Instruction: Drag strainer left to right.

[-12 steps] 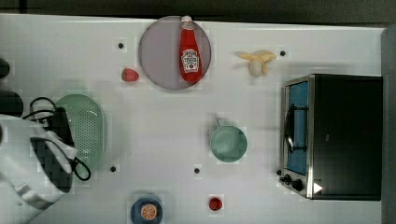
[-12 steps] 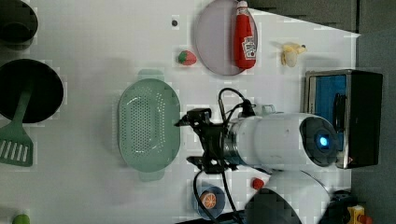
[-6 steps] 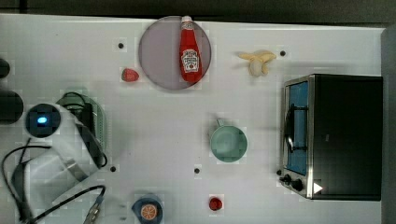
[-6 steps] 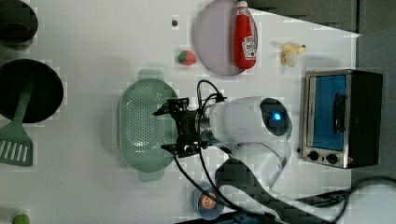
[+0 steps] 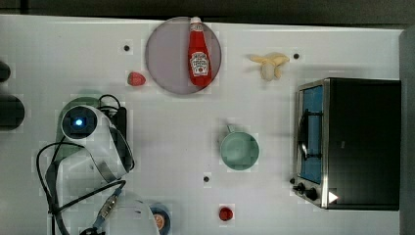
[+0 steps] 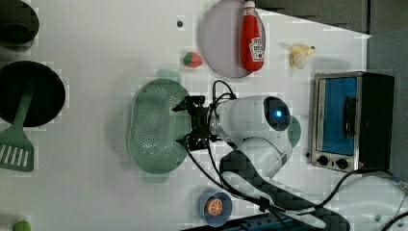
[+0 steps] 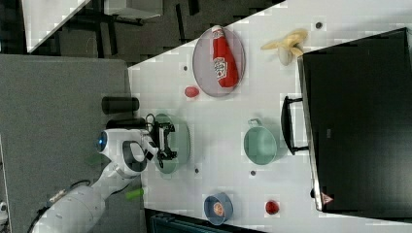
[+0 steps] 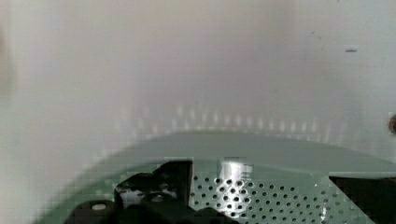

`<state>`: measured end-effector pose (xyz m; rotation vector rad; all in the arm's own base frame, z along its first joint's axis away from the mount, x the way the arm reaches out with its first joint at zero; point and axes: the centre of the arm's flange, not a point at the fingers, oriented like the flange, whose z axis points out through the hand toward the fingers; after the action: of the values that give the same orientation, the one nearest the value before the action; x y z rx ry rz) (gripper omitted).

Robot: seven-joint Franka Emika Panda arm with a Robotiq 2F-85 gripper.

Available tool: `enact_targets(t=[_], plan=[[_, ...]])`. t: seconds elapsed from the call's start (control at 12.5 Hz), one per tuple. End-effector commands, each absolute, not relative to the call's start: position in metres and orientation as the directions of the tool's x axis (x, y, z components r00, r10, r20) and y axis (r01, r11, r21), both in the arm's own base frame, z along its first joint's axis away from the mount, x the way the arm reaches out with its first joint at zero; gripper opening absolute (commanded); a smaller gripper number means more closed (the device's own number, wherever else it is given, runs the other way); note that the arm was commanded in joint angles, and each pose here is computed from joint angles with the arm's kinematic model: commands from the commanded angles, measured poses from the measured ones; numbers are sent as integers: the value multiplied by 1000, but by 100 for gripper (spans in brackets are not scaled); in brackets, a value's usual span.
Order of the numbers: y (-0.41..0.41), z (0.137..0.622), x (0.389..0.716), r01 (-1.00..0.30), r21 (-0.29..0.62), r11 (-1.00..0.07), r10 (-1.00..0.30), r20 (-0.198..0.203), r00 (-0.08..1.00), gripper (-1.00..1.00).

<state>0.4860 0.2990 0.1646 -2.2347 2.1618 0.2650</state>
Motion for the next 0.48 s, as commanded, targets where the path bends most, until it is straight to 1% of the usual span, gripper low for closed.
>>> enact_targets(t=[0.08, 0.24, 0.48], plan=[[342, 157, 461, -994, 88, -72, -991, -123, 61, 100], [332, 152, 465, -995, 89, -49, -995, -92, 41, 100], [313, 149, 476, -996, 84, -16, -997, -74, 10, 100]])
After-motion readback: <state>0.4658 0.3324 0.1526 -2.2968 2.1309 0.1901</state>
